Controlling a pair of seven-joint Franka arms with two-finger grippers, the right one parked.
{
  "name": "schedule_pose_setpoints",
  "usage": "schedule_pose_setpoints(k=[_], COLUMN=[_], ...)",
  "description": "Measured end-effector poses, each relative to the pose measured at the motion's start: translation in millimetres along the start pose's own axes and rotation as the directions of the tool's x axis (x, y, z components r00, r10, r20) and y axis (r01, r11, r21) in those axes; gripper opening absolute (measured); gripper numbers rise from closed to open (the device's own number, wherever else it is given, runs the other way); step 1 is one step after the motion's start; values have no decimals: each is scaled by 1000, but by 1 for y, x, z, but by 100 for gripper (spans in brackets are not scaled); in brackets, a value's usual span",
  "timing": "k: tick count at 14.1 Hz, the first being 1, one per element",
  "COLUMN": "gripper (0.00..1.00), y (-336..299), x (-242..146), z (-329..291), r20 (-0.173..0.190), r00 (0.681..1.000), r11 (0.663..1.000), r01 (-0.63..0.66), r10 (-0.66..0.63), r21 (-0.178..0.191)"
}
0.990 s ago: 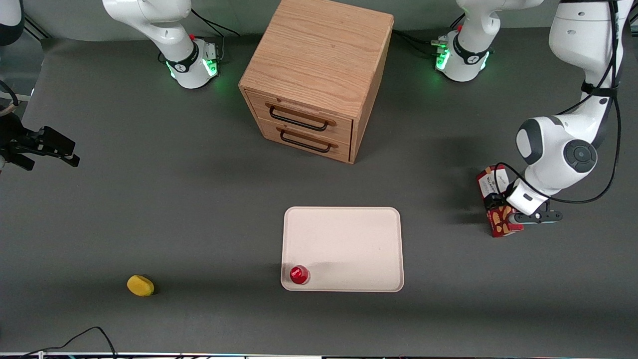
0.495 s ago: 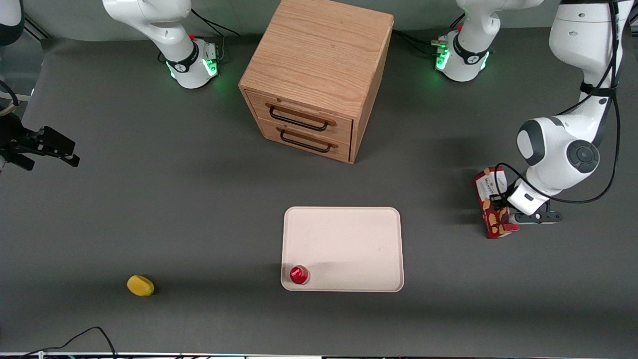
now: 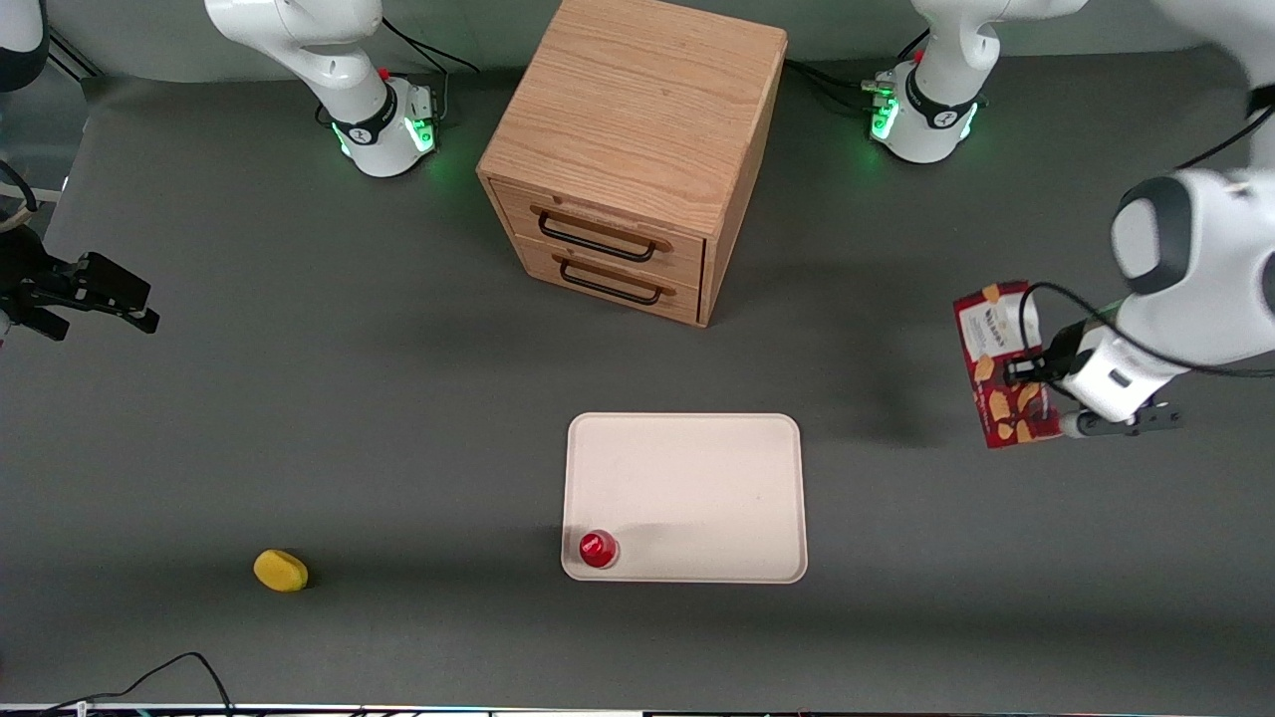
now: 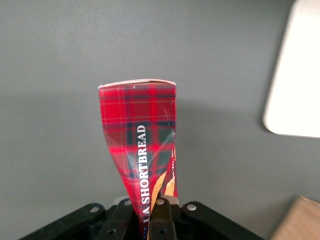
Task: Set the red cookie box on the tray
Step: 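Close the left gripper on the cookie box and lift it, then carry the held cookie box over the white tray with the left gripper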
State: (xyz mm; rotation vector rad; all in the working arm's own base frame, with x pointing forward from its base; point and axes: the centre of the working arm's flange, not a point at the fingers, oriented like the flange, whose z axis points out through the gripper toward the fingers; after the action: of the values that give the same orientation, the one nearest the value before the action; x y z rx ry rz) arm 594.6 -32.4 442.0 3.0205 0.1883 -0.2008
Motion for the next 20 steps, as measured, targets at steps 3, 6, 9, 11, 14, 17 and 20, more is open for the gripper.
schedule_pose_setpoints(k=[3, 6, 9, 11, 14, 17, 20], gripper=[7, 7, 7, 7, 7, 7, 7], y=[44, 93, 160, 207, 254, 283, 294], x=[-11, -11, -9, -2, 16, 28, 44], z=[-68, -81, -45, -15, 31, 77, 127], r20=[0, -31, -10, -23, -93, -155, -209], r00=[999, 996, 985, 975, 973, 973, 968], r11=[999, 996, 984, 975, 977, 986, 991], r01=[40, 88, 174, 223, 210, 164, 130], r10=[-40, -87, -174, -222, -211, -168, -135], r21=[8, 32, 45, 23, -17, -42, -38])
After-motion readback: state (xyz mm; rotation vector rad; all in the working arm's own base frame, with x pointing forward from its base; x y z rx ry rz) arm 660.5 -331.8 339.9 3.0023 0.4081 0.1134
